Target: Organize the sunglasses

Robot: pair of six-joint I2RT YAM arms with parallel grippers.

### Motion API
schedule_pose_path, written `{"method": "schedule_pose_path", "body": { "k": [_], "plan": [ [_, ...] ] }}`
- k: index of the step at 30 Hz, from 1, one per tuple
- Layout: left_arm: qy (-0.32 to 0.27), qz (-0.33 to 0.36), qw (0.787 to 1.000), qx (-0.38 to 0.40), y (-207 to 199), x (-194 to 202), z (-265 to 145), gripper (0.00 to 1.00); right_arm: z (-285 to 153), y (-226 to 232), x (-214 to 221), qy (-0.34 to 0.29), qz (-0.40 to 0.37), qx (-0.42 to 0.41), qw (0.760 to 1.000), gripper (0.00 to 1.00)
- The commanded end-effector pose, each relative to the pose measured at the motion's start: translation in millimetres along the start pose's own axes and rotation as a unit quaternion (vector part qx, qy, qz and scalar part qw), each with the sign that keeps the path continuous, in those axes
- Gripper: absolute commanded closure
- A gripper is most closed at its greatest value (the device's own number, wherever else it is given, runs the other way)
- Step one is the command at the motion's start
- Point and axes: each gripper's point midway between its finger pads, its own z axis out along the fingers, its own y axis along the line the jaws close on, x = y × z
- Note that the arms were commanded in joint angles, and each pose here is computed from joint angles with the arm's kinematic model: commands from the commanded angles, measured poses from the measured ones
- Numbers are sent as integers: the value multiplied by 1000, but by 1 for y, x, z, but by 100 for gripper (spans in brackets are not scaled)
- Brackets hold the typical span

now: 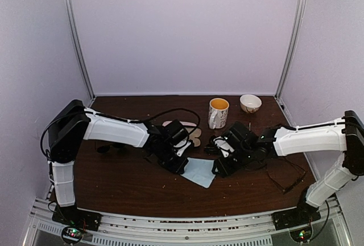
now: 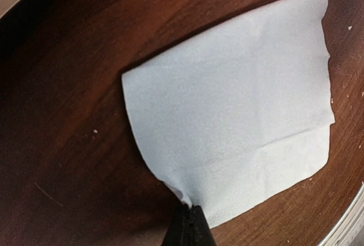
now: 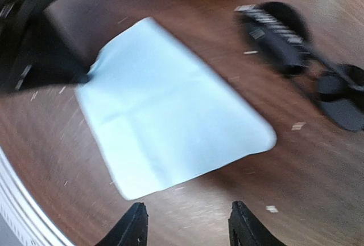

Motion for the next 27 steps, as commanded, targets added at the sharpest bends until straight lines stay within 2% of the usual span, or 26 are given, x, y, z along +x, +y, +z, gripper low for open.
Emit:
{"method": "schedule_pose_path", "body": {
  "k": [1, 6, 12, 27],
  "plan": [
    [-20, -11, 1000, 16, -4, -4, -13, 100, 2, 32, 5, -10, -97, -21, 995, 50],
    [-22, -18, 999, 17, -1, 2, -14, 100, -3, 68, 15, -53, -197, -58, 977, 51],
    [-23, -23, 999, 33, -1, 4, -13, 100, -4, 84, 25, -88, -288, -66, 951, 51],
    [-24, -25, 998, 50, -3, 5, -11, 100, 29, 80, 48, -25, -354, -48, 934, 56]
  ]
}}
